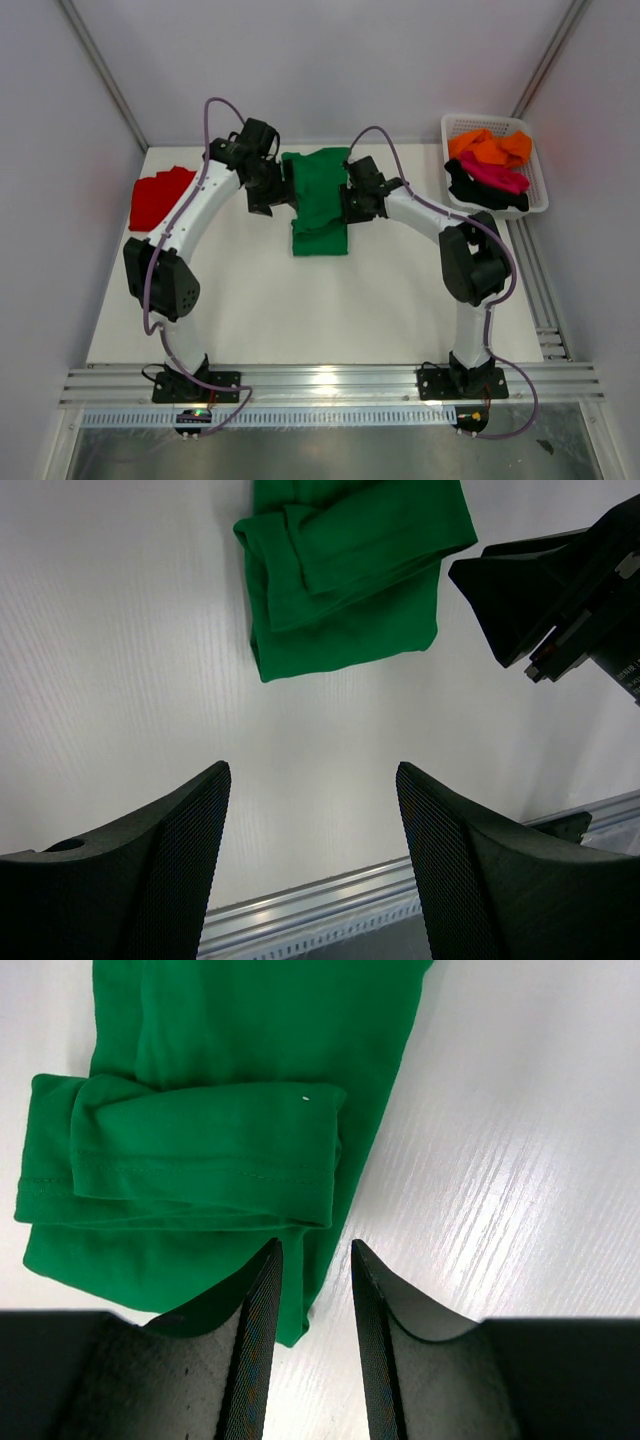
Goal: Fold and stack the t-shirts
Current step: Fold the folded rectangular tshirt in 1/3 of the way
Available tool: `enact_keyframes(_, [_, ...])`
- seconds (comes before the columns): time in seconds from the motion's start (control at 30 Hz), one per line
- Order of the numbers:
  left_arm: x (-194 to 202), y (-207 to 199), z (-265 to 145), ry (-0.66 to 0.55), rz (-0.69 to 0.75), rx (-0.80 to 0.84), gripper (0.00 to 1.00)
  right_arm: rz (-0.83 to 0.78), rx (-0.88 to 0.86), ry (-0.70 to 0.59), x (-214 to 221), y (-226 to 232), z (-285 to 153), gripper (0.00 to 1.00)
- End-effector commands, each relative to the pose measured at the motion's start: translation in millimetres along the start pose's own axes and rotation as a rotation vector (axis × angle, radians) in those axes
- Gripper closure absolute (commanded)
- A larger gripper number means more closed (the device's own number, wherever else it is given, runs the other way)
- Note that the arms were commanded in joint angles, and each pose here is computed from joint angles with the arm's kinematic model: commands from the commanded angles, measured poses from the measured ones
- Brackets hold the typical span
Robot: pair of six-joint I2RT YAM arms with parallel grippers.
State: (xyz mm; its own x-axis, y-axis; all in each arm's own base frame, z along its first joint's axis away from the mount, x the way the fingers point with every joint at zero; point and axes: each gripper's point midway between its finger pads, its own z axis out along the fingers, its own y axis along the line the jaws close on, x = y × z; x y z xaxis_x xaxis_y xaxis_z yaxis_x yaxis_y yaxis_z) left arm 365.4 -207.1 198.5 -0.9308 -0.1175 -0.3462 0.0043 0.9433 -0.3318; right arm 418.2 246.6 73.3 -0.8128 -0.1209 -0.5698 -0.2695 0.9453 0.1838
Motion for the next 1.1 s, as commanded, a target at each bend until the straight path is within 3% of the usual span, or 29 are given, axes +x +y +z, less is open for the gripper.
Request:
enact_keyframes(0.0, [-8.0, -2.0, -6.6, -0.041, -0.006, 0.016, 0.30, -0.007, 0.004, -0.013, -4.5, 0.0, 5.9, 0.62])
enact_keyframes(1.07, [4.0, 4.5, -5.0, -0.027, -0.013, 0.006, 0.30, -0.071, 0.056, 0.014, -44.0, -1.0, 52.9, 0.62])
